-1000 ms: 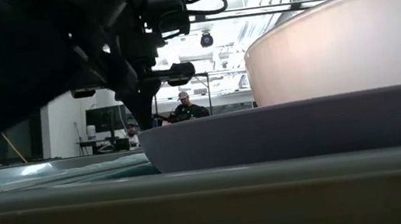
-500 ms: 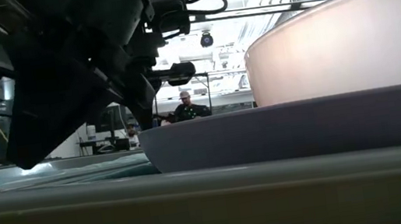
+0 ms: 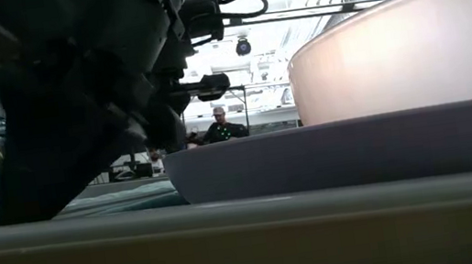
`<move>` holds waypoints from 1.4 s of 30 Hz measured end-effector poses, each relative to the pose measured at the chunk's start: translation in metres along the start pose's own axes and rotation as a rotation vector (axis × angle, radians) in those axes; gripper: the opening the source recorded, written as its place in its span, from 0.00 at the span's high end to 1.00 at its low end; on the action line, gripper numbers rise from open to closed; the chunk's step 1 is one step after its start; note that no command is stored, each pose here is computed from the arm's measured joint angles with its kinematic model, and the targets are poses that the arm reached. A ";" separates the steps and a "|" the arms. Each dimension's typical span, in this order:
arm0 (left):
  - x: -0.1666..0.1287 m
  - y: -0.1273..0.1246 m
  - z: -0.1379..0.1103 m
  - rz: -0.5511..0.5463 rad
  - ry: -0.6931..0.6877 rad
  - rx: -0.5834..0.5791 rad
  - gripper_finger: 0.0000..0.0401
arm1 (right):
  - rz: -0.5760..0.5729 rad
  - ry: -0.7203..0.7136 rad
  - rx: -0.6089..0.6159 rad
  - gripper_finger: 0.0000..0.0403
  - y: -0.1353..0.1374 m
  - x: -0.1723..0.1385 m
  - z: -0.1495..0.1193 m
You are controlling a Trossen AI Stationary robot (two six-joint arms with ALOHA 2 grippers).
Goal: Set up tray
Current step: Adjust the green knife
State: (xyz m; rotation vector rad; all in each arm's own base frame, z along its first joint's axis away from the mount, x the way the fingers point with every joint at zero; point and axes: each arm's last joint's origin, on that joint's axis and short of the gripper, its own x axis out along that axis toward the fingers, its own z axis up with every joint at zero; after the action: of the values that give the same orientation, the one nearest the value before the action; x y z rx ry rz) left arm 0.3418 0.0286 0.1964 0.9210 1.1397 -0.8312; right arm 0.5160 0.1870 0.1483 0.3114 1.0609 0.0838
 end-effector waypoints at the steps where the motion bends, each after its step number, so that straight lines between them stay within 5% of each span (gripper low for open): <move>1: 0.000 0.000 0.000 0.000 0.000 0.000 0.98 | 0.003 -0.003 -0.001 1.00 0.001 0.003 -0.001; 26: 0.000 -0.002 -0.001 -0.011 0.023 -0.029 0.98 | 0.039 -0.070 0.036 1.00 0.006 0.002 0.005; 42: 0.000 -0.001 -0.001 -0.011 0.022 -0.034 0.96 | -0.011 -0.054 0.068 1.00 -0.019 0.001 0.014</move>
State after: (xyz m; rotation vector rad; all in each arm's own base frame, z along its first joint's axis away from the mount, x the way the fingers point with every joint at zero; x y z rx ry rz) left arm 0.3400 0.0289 0.1960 0.8989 1.1759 -0.8103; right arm 0.5272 0.1658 0.1481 0.3670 1.0133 0.0289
